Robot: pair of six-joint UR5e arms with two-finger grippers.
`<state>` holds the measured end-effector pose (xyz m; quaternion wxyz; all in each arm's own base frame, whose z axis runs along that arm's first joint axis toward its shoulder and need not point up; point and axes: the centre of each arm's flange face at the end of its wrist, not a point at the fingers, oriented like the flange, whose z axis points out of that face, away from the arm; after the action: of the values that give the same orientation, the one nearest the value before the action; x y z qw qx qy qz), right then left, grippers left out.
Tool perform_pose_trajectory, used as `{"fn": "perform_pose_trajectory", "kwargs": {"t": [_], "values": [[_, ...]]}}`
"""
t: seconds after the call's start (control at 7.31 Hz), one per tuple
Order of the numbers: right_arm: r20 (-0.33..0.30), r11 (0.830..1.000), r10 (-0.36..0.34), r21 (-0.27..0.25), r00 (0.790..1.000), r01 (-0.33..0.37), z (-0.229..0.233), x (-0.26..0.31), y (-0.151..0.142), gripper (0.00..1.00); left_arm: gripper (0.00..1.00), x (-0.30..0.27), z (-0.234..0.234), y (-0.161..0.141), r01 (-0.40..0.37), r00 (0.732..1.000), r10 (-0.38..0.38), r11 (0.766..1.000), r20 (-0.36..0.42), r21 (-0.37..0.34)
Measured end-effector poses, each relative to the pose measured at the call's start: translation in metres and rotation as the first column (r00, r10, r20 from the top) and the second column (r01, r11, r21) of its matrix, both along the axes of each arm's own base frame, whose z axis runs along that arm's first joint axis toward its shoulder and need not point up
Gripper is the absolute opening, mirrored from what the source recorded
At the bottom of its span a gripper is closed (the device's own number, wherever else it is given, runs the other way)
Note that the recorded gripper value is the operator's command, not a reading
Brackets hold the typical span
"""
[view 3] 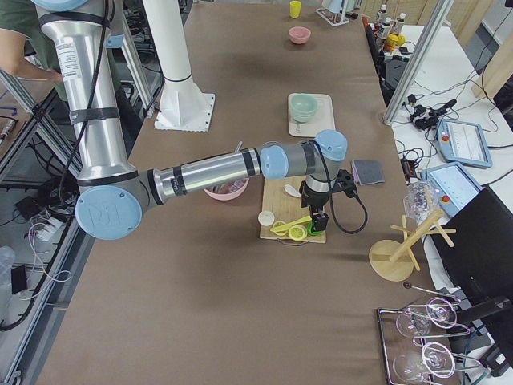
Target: Stack pink bowl on green and place spoon
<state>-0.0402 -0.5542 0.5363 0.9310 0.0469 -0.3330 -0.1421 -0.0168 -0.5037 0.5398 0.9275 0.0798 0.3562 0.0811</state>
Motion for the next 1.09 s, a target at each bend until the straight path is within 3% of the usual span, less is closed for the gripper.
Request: {"fn": "perform_pose_trajectory", "kwargs": {"t": [1.09], "values": [[0.028,0.999,0.007,0.050,1.000,-0.008,-0.006,0.007,0.017,1.00,0.98,0.001,0.014,-0.005,0.002,1.000,-0.002,1.000,-0.004,-0.015]]}}
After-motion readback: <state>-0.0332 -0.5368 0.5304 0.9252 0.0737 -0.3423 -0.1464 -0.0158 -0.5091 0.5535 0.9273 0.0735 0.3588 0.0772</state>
